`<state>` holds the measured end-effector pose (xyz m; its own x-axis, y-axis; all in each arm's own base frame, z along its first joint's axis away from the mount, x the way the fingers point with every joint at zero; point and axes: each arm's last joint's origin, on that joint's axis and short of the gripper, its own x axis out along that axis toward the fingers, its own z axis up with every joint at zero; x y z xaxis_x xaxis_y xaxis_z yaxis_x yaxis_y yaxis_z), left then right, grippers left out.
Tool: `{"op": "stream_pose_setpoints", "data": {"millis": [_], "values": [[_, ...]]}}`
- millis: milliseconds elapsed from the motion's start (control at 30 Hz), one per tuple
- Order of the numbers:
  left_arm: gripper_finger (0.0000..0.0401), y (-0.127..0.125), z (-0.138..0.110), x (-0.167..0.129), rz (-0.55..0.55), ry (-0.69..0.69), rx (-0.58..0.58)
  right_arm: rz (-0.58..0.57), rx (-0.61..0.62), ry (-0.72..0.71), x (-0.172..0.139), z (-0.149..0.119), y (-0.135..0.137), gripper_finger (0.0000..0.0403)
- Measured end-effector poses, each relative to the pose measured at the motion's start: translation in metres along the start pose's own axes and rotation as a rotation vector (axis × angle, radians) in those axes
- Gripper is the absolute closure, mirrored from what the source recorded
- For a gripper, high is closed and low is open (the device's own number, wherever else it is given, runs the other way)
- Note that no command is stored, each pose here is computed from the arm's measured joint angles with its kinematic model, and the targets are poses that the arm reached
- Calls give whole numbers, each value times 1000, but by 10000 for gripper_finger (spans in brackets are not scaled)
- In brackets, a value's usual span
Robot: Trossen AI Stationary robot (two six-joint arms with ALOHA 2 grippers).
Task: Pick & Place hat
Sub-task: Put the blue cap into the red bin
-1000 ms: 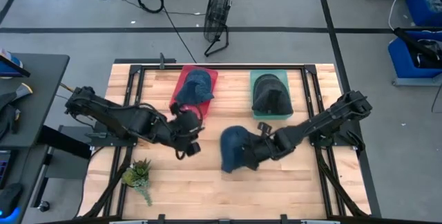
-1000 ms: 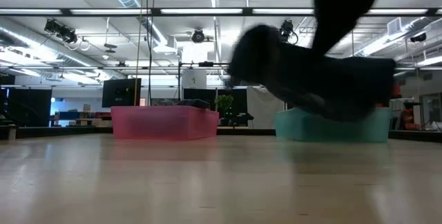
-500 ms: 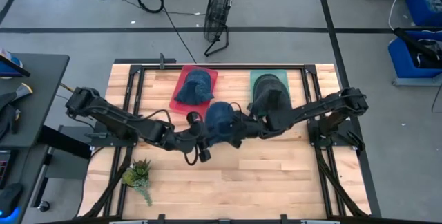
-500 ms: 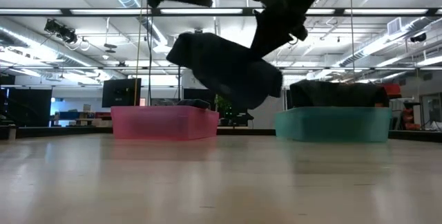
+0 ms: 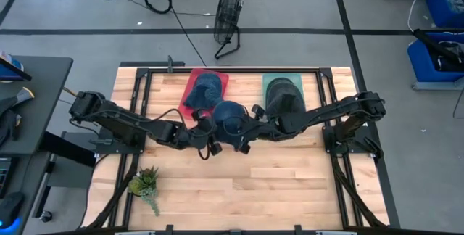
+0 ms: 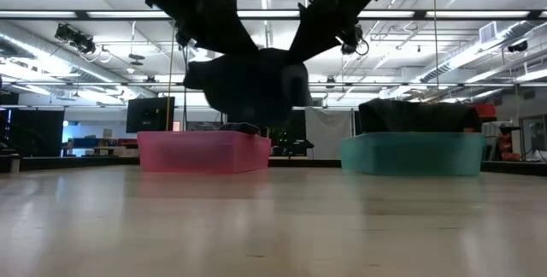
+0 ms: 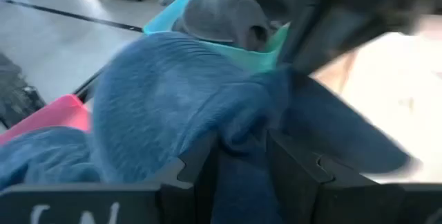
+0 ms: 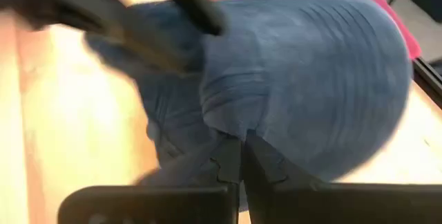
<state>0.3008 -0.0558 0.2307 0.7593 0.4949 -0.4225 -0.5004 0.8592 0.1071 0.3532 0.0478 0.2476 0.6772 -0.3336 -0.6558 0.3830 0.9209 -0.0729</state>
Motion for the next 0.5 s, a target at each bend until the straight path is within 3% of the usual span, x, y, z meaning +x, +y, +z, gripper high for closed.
{"op": "stream_pose_setpoints", "data": {"millis": [233,333,433,500], "values": [[282,7,1,6,28,12,33,26,-34,-4,0,1,1,395],[316,10,0,7,39,26,42,27,-44,-4,0,1,1,395],[376,11,-1,8,43,36,54,29,-45,-4,0,1,1,394],[391,11,-1,8,44,36,54,29,-46,-4,0,1,1,394]]}}
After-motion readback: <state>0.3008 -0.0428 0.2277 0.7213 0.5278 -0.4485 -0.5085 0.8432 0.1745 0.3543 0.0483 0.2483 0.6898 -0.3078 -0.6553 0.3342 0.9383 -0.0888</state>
